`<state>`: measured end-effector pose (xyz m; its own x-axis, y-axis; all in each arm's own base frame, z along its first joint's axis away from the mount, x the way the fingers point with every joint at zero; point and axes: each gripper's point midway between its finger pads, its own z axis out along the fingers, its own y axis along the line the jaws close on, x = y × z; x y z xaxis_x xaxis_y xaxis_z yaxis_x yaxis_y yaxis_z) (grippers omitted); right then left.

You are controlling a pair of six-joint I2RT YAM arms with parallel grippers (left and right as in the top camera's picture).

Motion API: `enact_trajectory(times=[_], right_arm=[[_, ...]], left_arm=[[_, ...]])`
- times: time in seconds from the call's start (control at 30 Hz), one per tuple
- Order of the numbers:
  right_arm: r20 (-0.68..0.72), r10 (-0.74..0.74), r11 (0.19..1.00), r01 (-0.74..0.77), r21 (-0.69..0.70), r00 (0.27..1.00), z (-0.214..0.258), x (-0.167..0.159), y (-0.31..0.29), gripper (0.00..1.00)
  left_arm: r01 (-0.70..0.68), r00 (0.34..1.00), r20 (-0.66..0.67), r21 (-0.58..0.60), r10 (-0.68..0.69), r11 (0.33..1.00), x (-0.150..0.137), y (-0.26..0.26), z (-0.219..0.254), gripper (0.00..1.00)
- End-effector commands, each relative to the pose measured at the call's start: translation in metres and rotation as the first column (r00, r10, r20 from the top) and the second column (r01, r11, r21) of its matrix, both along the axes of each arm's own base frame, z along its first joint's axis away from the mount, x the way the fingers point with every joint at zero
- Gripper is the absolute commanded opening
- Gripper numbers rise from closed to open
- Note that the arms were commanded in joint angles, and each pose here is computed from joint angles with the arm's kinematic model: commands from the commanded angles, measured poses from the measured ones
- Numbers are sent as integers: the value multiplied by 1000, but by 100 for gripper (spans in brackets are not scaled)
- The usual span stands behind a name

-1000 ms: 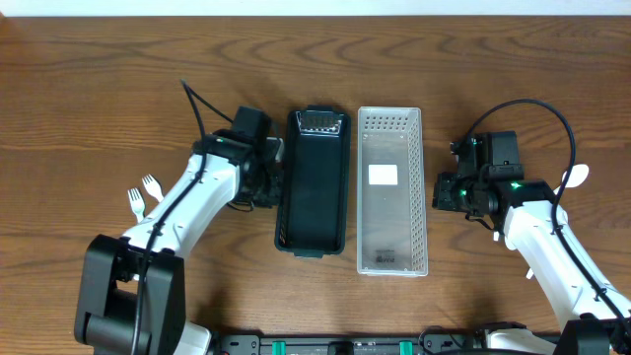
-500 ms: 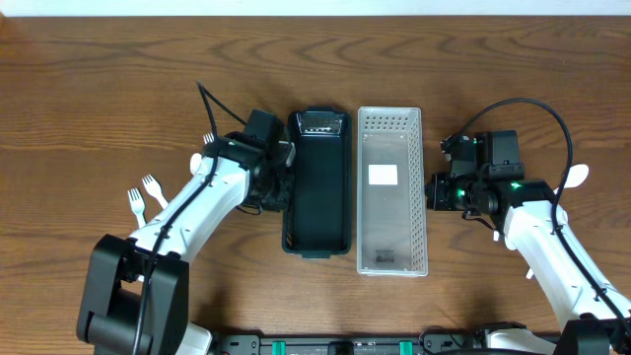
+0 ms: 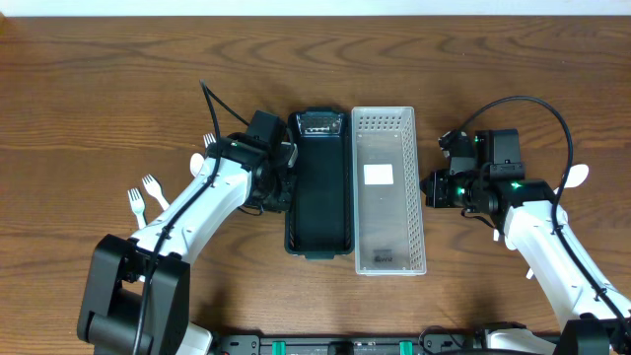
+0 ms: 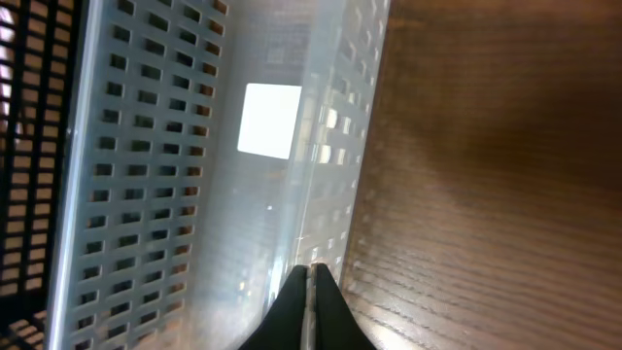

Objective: Pack container
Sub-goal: 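Move the right gripper over the spoons and grasp a white spoon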

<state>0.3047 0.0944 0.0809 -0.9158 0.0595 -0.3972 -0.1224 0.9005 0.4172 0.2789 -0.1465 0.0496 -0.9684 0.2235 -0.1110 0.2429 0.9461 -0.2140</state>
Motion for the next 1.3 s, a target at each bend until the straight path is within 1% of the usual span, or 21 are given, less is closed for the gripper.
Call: enact_trajectory(times=[0.0, 0.03, 0.13, 0.17, 0.2, 0.3, 0.37, 0.4, 0.43, 0.57, 0.63, 0.73, 0.87, 0.93, 1.0, 1.13, 1.27], right_arm=[[18, -36, 999, 37, -32, 999, 3, 9, -8, 22], [18, -77, 994, 79, -70, 997, 1, 11, -17, 35], [35, -157, 976, 161, -144, 987, 1, 18, -38, 41], [46, -178, 970, 183, -162, 983, 4, 20, -45, 50], [53, -200, 962, 206, -180, 978, 8, 22, -53, 54], [70, -264, 931, 273, -240, 962, 25, 27, -81, 58], [81, -307, 904, 317, -286, 948, 42, 30, -102, 62], [88, -328, 887, 339, -313, 940, 50, 30, -113, 65], [94, -343, 872, 354, -336, 935, 57, 30, -122, 66], [105, -410, 802, 413, -432, 906, 78, 22, -158, 66], [96, -443, 777, 435, -455, 891, 79, 16, -170, 67], [66, -484, 760, 456, -463, 873, 73, 9, -184, 67], [-8, -509, 757, 443, -481, 861, 52, 3, -192, 68], [-54, -508, 762, 420, -493, 860, 37, 2, -192, 78], [-103, -506, 769, 394, -503, 856, 21, 1, -191, 84], [-195, -482, 790, 327, -518, 854, -8, 0, -190, 86], [-274, -469, 811, 286, -510, 839, -32, -3, -186, 83]], left_arm=[[5, 1000, -15, 10, -5, 1000, -4, 2, -5, 17], [4, 1000, -14, 10, -4, 1000, -4, 2, -5, 37], [-7, 1000, 5, 57, 6, 998, 0, 11, -3, 62], [-14, 1000, 14, 83, 13, 996, 2, 16, 0, 69], [-21, 1000, 22, 103, 19, 994, 4, 21, 4, 75], [-53, 997, 66, 132, 45, 990, 12, 33, 20, 86], [-83, 992, 102, 118, 72, 990, 18, 40, 33, 100], [-99, 989, 121, 110, 86, 989, 20, 43, 41, 98], [-114, 986, 137, 103, 99, 988, 22, 47, 47, 98], [-177, 966, 203, 74, 159, 981, 25, 65, 71, 98], [-205, 956, 226, 64, 186, 977, 23, 74, 82, 98], [-249, 937, 264, 47, 228, 967, 19, 88, 99, 98], [-307, 903, 326, 29, 281, 951, 15, 107, 120, 98], [-336, 883, 354, 24, 307, 942, 14, 116, 128, 98], [-361, 866, 376, 13, 330, 933, 13, 124, 135, 98], [-397, 842, 398, 2, 364, 918, 11, 136, 142, 98], [-404, 839, 399, 1, 371, 915, 11, 138, 143, 98]])
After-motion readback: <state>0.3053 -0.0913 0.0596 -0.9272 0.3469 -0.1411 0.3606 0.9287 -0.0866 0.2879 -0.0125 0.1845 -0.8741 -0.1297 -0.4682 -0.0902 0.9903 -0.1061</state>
